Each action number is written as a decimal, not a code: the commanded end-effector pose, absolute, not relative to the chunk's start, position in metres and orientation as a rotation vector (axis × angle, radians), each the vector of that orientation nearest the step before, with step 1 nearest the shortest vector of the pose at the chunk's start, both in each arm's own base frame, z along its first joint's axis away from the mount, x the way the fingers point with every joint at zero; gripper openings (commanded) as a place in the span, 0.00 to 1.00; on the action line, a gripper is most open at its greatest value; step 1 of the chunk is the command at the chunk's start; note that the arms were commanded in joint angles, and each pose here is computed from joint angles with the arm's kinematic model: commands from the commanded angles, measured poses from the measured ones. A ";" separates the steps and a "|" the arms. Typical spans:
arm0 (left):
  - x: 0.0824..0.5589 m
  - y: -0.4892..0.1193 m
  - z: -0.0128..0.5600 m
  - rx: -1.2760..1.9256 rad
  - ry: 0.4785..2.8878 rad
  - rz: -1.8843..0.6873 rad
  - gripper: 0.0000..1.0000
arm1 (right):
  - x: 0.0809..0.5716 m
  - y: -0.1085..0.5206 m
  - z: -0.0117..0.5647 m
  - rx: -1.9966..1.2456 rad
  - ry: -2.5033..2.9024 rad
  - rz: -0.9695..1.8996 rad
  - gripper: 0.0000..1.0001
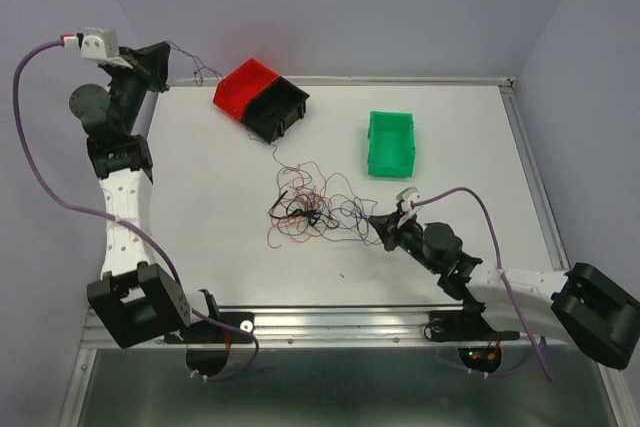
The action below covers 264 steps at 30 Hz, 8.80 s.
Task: Untangle the cables
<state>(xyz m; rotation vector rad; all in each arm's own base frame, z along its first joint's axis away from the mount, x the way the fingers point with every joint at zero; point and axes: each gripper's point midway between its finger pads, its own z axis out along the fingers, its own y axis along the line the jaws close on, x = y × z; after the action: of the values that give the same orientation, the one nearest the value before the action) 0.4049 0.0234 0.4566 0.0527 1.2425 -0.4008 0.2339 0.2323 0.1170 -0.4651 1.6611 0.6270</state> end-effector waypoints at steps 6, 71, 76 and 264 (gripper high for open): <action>0.469 0.005 0.522 0.088 1.092 -0.402 0.00 | 0.243 0.244 0.154 -0.447 1.537 0.665 0.01; 0.634 0.051 0.469 0.239 0.870 -0.049 0.00 | 0.234 0.257 0.166 -0.526 1.471 0.728 0.00; 0.644 0.053 0.445 0.268 0.896 -0.006 0.00 | 0.232 0.257 0.168 -0.529 1.463 0.740 0.00; 0.209 -0.260 0.222 1.549 1.013 -0.778 0.78 | 0.235 0.311 0.178 -0.521 1.542 0.981 0.00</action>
<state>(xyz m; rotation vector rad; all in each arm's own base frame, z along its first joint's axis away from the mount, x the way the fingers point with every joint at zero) 0.2179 -0.2536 0.2078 1.5244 1.1698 -0.8052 0.2342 0.2957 0.1365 -0.5205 1.6552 0.9024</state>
